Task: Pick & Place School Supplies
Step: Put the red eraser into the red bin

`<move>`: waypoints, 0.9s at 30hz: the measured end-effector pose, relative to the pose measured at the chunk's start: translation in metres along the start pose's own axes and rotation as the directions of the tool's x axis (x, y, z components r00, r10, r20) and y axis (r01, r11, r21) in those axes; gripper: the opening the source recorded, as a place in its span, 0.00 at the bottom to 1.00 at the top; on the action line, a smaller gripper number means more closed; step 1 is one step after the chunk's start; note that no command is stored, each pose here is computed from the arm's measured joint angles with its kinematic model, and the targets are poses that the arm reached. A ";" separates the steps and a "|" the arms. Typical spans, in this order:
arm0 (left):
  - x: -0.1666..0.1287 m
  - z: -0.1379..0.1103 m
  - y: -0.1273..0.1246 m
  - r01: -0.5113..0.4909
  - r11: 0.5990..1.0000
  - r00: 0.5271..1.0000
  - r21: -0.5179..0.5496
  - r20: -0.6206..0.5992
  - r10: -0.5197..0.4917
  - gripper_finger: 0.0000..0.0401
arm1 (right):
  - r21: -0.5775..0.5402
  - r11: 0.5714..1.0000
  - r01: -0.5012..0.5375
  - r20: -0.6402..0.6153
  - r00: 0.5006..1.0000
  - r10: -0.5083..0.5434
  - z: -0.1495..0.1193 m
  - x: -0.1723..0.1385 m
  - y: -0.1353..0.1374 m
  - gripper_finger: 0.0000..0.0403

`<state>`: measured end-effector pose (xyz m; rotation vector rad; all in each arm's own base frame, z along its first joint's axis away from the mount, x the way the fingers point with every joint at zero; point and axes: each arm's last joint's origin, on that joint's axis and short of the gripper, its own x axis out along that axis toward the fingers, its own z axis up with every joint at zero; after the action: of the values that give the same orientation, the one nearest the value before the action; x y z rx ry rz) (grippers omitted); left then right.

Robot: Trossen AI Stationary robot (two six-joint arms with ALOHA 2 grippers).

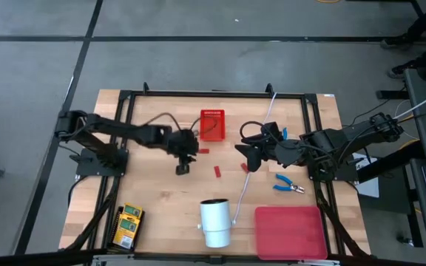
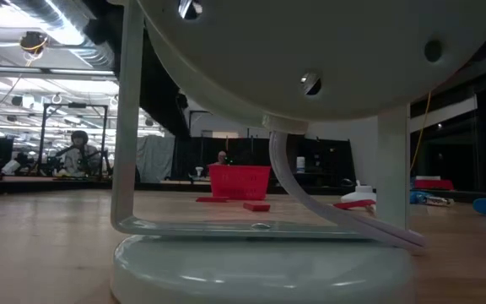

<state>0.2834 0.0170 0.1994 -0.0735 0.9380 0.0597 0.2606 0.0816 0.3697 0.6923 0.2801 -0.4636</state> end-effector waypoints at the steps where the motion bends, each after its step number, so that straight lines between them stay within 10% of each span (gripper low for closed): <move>1: 0.003 0.001 -0.004 -0.062 0.998 0.998 -0.001 0.026 0.062 0.26 | 0.000 1.000 0.004 0.006 1.000 -0.004 0.000 0.000 0.000 0.53; 8: 0.032 -0.005 -0.007 -0.283 0.959 0.959 0.027 0.035 0.282 0.20 | 0.015 1.000 0.009 0.020 1.000 -0.010 0.000 -0.001 0.000 0.53; 27: 0.072 -0.007 0.000 -0.311 0.927 0.950 0.208 0.069 0.303 0.12 | 0.036 0.999 -0.011 0.024 1.000 0.010 -0.006 -0.007 0.006 0.53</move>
<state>0.3207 0.0177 0.1371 0.2776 0.9091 0.2483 0.2572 0.0913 0.3710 0.7222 0.2460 -0.4678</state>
